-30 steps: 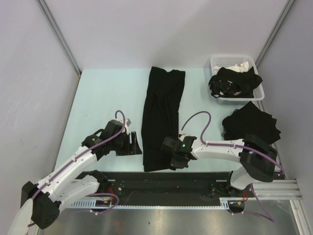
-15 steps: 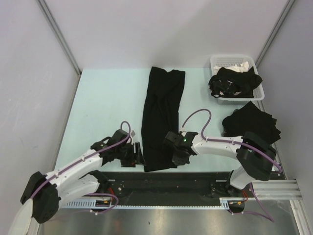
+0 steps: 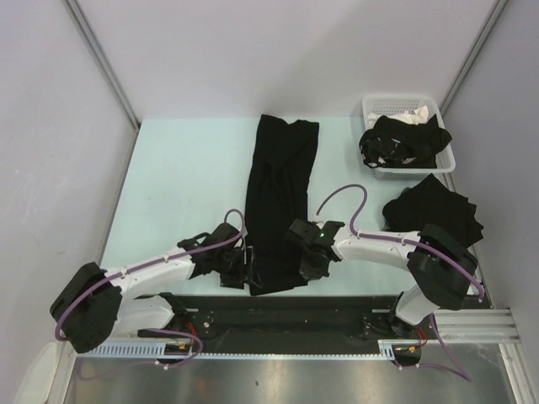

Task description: Fold and stack the t-shirts

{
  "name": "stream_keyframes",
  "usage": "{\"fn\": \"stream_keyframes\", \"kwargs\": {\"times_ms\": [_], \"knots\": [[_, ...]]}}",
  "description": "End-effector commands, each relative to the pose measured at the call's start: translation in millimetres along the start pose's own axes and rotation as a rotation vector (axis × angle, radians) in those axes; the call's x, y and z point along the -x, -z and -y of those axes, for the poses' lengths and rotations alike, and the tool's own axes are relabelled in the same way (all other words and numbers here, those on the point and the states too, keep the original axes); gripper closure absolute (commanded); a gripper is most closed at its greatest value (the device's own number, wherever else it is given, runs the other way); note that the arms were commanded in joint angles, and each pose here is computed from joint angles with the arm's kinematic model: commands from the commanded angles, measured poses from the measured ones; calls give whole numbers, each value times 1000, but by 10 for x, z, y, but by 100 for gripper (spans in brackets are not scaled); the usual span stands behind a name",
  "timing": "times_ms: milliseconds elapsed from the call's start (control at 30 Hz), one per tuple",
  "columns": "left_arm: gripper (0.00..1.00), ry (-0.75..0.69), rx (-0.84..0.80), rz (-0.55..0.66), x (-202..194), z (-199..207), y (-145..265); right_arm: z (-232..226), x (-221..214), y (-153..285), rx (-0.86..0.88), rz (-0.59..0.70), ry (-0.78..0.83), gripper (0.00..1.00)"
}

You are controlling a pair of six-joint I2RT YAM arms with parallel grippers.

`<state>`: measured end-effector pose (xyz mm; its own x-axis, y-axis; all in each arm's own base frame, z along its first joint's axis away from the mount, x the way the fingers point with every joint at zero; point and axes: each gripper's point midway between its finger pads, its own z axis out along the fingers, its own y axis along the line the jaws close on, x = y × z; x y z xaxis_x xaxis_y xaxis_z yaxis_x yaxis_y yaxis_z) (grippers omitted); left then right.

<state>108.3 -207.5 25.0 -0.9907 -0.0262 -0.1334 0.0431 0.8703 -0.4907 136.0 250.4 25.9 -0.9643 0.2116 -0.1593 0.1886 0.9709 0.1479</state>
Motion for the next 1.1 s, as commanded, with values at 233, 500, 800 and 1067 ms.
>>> {"fn": "stream_keyframes", "kwargs": {"times_ms": [233,500,800,1067], "knots": [[43,-46,-4,35,224,184,-87,25,53,90,13,13,12,100],[59,-50,27,1,97,101,-97,4,80,58,20,9,8,100],[80,-55,66,-14,50,75,-12,-24,116,25,29,9,-3,100],[100,-86,69,-20,76,99,-3,-71,164,5,53,6,-11,100]]}}
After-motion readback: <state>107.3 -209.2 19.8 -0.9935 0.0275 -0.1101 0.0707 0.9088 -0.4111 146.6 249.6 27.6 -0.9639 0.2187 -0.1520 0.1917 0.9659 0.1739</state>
